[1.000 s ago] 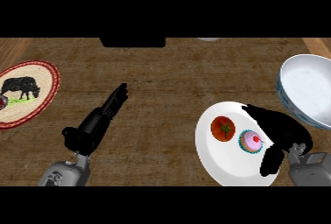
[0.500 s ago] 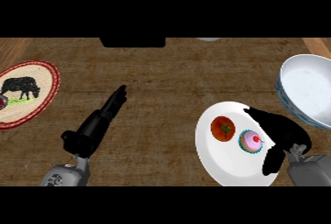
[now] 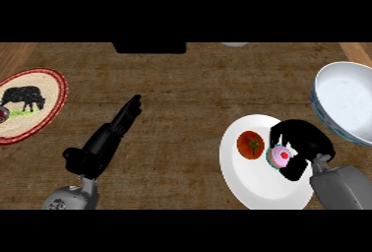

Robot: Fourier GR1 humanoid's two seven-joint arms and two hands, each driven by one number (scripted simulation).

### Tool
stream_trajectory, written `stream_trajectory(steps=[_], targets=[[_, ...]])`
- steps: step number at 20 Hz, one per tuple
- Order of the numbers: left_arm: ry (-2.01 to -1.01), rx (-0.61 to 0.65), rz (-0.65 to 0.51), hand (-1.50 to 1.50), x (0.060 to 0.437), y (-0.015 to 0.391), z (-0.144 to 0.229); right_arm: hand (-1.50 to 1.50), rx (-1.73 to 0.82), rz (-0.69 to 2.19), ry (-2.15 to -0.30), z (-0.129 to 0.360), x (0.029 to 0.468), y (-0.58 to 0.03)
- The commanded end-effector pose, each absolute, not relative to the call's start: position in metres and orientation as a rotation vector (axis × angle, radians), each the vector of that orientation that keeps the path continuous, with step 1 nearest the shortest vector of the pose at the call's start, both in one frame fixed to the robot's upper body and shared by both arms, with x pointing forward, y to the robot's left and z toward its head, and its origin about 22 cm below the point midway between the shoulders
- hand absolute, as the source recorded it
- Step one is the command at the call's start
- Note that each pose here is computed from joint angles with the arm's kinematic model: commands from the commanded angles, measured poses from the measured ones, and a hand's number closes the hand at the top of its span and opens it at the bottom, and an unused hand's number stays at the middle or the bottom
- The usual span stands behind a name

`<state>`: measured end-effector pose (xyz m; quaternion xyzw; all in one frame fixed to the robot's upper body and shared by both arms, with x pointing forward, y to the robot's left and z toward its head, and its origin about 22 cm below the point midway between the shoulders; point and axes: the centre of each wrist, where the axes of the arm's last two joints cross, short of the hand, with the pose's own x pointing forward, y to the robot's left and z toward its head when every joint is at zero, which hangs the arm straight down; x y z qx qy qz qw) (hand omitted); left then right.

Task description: Pick the cupcake from the plate and place it in the bowl

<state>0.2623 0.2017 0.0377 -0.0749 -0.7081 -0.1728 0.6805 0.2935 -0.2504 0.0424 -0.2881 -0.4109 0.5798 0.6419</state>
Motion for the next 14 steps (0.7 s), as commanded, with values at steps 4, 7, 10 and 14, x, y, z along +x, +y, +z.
stream_trajectory(steps=[4, 7, 10, 14], targets=[[-1.606, -0.178, -0.391, 0.0, 0.257, 0.197, 0.029, 1.5, -0.684, 1.314, -0.999, 0.036, 0.312, -0.234], [-1.593, -0.161, -0.363, 0.0, 0.262, 0.187, 0.031, 1.5, -0.707, 1.341, -1.039, 0.038, 0.288, -0.235], [-1.587, -0.159, -0.377, 0.0, 0.269, 0.196, 0.041, 1.5, -0.712, 1.426, -1.096, 0.056, 0.271, -0.238], [-1.578, -0.174, -0.36, 0.0, 0.248, 0.205, 0.02, 1.5, -0.944, 1.373, -1.136, 0.076, 0.27, -0.239]])
